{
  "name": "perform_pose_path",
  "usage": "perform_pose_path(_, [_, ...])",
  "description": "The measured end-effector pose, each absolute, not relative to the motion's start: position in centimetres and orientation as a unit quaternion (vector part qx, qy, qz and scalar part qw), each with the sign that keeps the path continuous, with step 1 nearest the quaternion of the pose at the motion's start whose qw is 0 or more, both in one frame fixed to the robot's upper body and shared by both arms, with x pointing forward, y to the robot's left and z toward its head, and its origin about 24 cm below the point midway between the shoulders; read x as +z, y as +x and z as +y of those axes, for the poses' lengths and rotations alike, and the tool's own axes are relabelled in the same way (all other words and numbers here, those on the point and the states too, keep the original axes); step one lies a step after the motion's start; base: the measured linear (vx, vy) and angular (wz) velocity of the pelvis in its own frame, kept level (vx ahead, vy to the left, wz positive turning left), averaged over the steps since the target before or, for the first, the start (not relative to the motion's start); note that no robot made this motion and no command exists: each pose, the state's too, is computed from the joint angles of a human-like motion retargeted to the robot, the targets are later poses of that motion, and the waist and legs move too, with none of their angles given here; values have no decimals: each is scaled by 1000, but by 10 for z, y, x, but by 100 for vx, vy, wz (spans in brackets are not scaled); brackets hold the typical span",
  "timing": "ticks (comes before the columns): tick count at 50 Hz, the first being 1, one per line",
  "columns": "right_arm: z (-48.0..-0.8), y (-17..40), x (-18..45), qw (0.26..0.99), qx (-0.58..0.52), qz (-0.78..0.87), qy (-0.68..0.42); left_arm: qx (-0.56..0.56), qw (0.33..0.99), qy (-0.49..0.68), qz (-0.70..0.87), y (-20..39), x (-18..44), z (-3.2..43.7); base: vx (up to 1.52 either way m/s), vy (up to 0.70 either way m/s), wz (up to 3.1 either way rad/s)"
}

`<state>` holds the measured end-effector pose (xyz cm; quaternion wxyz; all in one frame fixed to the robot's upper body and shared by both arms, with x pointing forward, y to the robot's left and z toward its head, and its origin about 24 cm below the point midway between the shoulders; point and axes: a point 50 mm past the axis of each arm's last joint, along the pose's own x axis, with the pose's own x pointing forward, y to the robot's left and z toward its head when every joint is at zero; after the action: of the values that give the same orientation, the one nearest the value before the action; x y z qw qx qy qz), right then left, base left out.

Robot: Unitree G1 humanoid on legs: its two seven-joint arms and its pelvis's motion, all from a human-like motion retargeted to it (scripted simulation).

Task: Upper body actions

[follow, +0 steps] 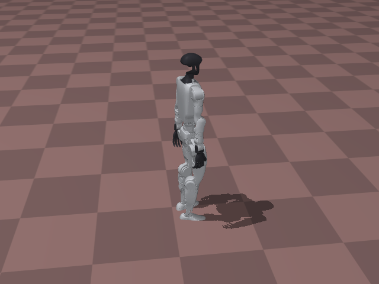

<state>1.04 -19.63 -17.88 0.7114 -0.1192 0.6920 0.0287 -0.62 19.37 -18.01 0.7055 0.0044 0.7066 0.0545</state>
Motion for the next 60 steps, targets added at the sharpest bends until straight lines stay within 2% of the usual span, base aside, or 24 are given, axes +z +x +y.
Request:
perform_pose_path(20, [-200, 1, -178, 704, -6, 704, -94, 33, 719, 13, 694, 8, -181, 191, -12, -10, 25])
perform_pose_path(31, [-206, 1, -177, 703, -13, 703, -105, 42, 699, 3, 714, -19, -181, 181, 3, 6, -22])
perform_pose_path(47, [-195, 0, -179, 700, 18, 706, -106, 56, 715, -22, 696, -3, -181, 183, 6, 5, -7])
perform_pose_path(60, [-197, 5, -178, 709, 11, 698, -104, 57, 702, -26, 710, -13, -181, 185, 2, 3, -5])
